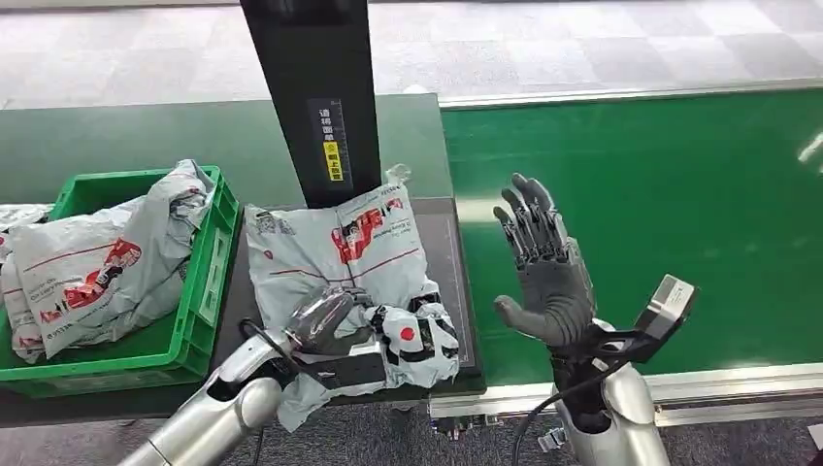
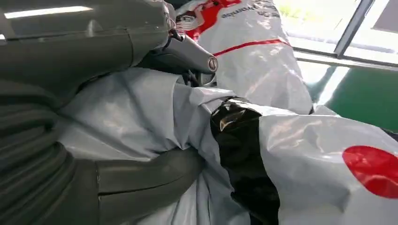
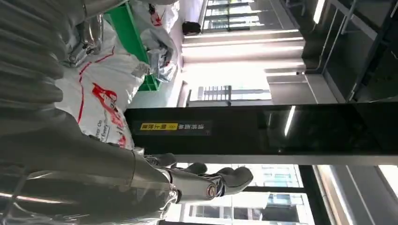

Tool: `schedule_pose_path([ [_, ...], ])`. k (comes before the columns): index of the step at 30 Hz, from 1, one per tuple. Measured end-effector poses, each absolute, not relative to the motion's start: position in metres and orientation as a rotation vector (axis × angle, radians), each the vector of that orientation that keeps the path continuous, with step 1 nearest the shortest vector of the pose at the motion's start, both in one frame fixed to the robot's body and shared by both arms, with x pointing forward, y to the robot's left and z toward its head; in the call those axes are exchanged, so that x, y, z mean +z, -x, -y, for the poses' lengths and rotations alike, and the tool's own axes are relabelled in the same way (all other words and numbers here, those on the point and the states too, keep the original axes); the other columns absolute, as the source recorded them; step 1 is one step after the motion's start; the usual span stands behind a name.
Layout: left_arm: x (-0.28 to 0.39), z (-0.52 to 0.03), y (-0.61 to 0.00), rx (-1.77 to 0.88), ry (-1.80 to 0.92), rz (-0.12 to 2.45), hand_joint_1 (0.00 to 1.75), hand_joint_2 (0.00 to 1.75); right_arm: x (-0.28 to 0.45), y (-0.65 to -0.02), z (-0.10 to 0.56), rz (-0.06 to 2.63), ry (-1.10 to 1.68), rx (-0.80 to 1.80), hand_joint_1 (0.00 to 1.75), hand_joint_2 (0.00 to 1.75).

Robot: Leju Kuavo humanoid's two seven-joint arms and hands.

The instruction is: Moved the parcel from conveyor to table for the left to box.

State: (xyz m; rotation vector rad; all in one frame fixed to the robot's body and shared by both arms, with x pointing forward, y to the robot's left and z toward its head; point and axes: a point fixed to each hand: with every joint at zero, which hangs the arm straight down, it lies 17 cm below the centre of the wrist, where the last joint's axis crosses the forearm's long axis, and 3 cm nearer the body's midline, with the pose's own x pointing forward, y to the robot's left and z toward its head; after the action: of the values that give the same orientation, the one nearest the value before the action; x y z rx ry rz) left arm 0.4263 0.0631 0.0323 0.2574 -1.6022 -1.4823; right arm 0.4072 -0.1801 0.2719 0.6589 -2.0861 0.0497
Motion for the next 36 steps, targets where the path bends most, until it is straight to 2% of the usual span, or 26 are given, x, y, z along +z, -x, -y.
schedule_pose_path([
  [8,0.059,-0.07,-0.441,-1.392,-0.319,1.704,1.75,1.75,0.269,-0.408,0.182,2.079,-0.649,0.04,0.0,1.75],
  [17,0.162,-0.103,-0.463,-1.078,-0.445,2.006,1.75,1.75,0.26,-0.405,0.187,2.06,-0.616,0.009,0.0,1.75],
  [21,0.234,-0.135,-0.457,-0.846,-0.537,2.209,1.75,1.75,0.258,-0.405,0.189,2.053,-0.604,-0.007,0.0,1.75],
  [27,0.289,-0.168,-0.443,-0.684,-0.627,2.351,1.75,1.75,0.256,-0.404,0.191,2.05,-0.597,-0.024,0.0,1.75],
  [36,0.388,-0.25,-0.407,-0.323,-0.838,2.572,1.75,1.75,0.254,-0.404,0.195,2.044,-0.588,-0.05,0.0,1.75],
])
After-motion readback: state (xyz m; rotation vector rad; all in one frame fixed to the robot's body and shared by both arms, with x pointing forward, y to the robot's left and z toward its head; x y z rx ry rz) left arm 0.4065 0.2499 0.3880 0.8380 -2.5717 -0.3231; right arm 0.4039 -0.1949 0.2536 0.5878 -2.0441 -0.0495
